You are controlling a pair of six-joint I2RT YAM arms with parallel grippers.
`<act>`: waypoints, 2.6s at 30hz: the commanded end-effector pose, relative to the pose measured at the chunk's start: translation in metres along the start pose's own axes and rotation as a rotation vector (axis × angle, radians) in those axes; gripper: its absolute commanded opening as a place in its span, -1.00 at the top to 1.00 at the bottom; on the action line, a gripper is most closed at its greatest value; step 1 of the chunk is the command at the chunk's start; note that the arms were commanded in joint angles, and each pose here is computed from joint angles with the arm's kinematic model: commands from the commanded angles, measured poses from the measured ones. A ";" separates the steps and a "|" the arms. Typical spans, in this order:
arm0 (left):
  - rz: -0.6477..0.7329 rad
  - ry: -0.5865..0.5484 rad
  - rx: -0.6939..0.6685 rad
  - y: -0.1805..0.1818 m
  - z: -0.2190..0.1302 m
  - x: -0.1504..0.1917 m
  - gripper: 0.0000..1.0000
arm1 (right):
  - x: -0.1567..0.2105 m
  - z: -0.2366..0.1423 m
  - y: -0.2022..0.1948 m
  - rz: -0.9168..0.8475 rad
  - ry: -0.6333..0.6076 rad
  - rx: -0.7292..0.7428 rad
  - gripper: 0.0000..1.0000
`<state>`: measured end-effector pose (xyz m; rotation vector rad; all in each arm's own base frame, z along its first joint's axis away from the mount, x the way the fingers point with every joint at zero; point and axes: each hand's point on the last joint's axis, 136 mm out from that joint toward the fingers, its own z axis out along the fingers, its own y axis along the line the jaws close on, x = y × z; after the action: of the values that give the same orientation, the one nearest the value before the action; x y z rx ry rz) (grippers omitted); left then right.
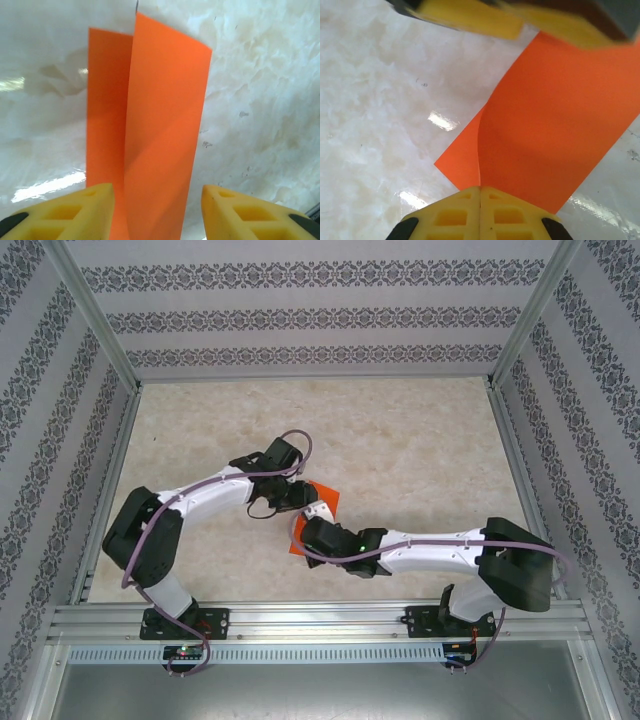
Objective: Fold a paper plane with a square sheet of paper (pick it up from the middle)
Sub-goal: Fold the triangle a second time at the center of the table.
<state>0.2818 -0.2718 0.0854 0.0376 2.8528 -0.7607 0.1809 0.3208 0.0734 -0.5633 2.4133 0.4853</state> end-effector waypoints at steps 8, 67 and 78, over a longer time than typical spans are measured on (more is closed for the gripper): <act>-0.014 -0.091 -0.053 0.018 -0.032 0.013 0.00 | -0.013 -0.004 0.015 0.134 -0.032 -0.282 1.00; 0.082 0.164 -0.007 0.032 0.035 0.083 0.44 | -0.015 0.029 -0.068 0.148 0.193 -0.125 1.00; 0.084 0.167 -0.016 0.034 0.035 0.083 0.44 | -0.015 0.037 -0.071 0.118 0.228 -0.100 1.00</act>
<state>0.2064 -0.2577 0.0211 0.1697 3.0076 -0.7745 0.2350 0.2847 0.0397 -0.5391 2.6718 0.6692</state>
